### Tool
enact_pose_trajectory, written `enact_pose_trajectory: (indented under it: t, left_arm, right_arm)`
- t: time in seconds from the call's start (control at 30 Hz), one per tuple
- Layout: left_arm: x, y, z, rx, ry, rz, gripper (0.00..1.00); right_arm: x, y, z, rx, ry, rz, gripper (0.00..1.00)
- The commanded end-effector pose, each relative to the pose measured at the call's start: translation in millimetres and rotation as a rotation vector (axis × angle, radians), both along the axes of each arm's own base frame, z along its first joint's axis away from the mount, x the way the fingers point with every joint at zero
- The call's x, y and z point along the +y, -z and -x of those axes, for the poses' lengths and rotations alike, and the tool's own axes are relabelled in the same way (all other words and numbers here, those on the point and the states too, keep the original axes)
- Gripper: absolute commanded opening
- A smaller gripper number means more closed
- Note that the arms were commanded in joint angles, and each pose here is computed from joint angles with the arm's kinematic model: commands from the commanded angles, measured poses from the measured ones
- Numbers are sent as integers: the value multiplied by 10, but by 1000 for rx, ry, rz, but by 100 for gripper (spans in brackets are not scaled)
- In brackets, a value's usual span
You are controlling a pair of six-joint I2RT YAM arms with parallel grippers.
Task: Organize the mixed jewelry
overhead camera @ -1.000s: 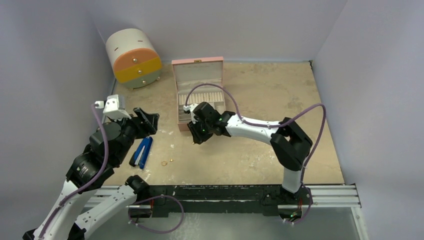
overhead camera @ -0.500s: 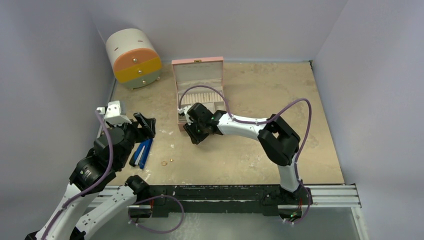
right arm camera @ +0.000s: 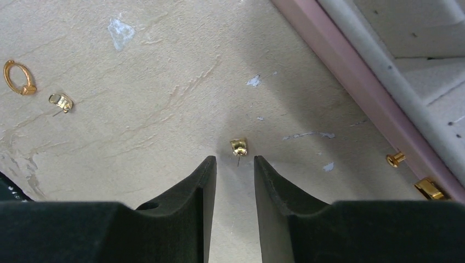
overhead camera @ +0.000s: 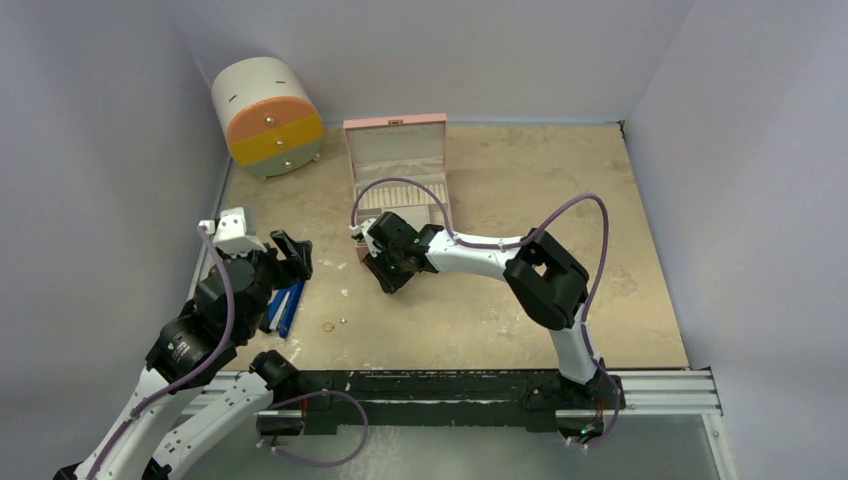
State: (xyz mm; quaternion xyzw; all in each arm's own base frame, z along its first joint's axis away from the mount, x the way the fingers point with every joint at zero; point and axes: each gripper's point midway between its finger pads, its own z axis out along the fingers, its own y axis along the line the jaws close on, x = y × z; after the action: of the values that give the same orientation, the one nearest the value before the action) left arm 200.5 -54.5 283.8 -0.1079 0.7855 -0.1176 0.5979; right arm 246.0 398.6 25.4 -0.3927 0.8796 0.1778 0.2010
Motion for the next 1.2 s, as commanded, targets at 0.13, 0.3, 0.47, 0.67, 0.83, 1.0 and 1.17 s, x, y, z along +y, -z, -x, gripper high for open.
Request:
enact_pose_trajectory:
  t: [0.13,0.3,0.47,0.67,0.83,1.0,1.17]
  left_arm:
    - [31,-104,-57,-47,-35,26,69]
    - [35,-97,-56,-47,-37,26,70]
    - [31,-96,-60,-46,-36,25,70]
    - [32,-93,-63,-46,-37,23,71]
    - [37,-89,-65,-46,-39,20,72]
    - [34,-90,-66,-45,-38,20,72]
    - [20,-91,-69,-43,-31,18,72]
  right_arm:
    - [149,-160,-77,-55,-16,-25,29]
    - [138,-124,-100,-60,-8,-9,23]
    - [140,-82,-103,-58,-3,0,20]
    - [133,-62,-108,-58,-1,5,13]
    - [127,-69,-102,-60,1,6,2]
    - [109,-113,-98,-71,12,4,0]
    - [96,-245,-93,-89,31,-25,0]
